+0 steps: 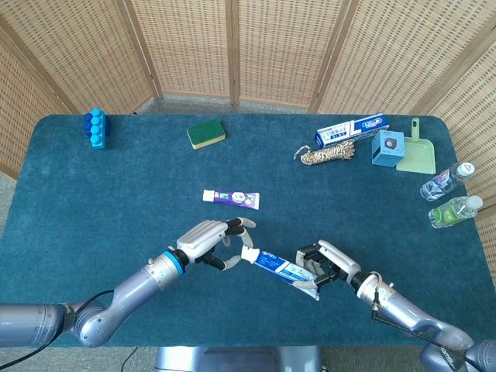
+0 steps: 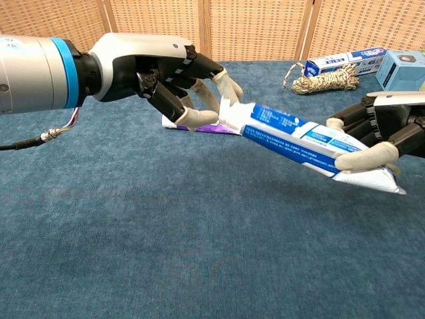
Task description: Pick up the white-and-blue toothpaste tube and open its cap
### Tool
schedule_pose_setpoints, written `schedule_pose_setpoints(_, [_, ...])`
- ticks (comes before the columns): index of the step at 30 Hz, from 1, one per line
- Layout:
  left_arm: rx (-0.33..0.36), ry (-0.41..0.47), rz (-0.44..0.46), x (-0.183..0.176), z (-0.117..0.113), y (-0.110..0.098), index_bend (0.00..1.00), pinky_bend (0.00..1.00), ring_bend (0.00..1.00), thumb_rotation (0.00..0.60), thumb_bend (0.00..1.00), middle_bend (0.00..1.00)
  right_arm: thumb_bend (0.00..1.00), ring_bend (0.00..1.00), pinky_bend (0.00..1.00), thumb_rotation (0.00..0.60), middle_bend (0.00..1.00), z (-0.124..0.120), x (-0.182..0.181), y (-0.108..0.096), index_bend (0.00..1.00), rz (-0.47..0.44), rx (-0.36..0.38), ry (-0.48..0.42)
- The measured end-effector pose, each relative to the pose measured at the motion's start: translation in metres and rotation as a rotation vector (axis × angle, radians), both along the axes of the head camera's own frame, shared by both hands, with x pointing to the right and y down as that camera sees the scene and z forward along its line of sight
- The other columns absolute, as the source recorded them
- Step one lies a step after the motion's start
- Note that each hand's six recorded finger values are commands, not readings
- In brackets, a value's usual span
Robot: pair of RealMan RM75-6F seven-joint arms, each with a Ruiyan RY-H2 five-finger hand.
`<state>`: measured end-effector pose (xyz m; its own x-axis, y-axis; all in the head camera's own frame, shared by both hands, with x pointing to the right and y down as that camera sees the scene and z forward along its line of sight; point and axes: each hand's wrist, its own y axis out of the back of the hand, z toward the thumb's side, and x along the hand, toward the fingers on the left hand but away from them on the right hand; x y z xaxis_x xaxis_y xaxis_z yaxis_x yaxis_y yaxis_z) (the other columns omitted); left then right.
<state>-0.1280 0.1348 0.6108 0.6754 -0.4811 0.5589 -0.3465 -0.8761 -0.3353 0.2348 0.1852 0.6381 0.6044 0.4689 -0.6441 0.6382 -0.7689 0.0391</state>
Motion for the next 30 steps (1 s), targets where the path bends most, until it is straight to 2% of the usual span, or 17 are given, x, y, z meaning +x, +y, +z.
schedule_pose_setpoints(17, [0.008,-0.006,-0.019,-0.004,0.003,0.003,0.48,0.40,0.27,0.600,0.40,0.19,0.71,0.74,0.84,0.600,0.73,0.002,0.001,-0.005,0.90,0.025,-0.004,0.009])
schedule_pose_setpoints(30, [-0.002,0.000,-0.016,-0.004,0.000,0.005,0.48,0.40,0.27,0.600,0.40,0.19,0.71,0.74,0.84,0.600,0.73,0.004,0.003,-0.012,0.90,0.076,-0.008,0.017])
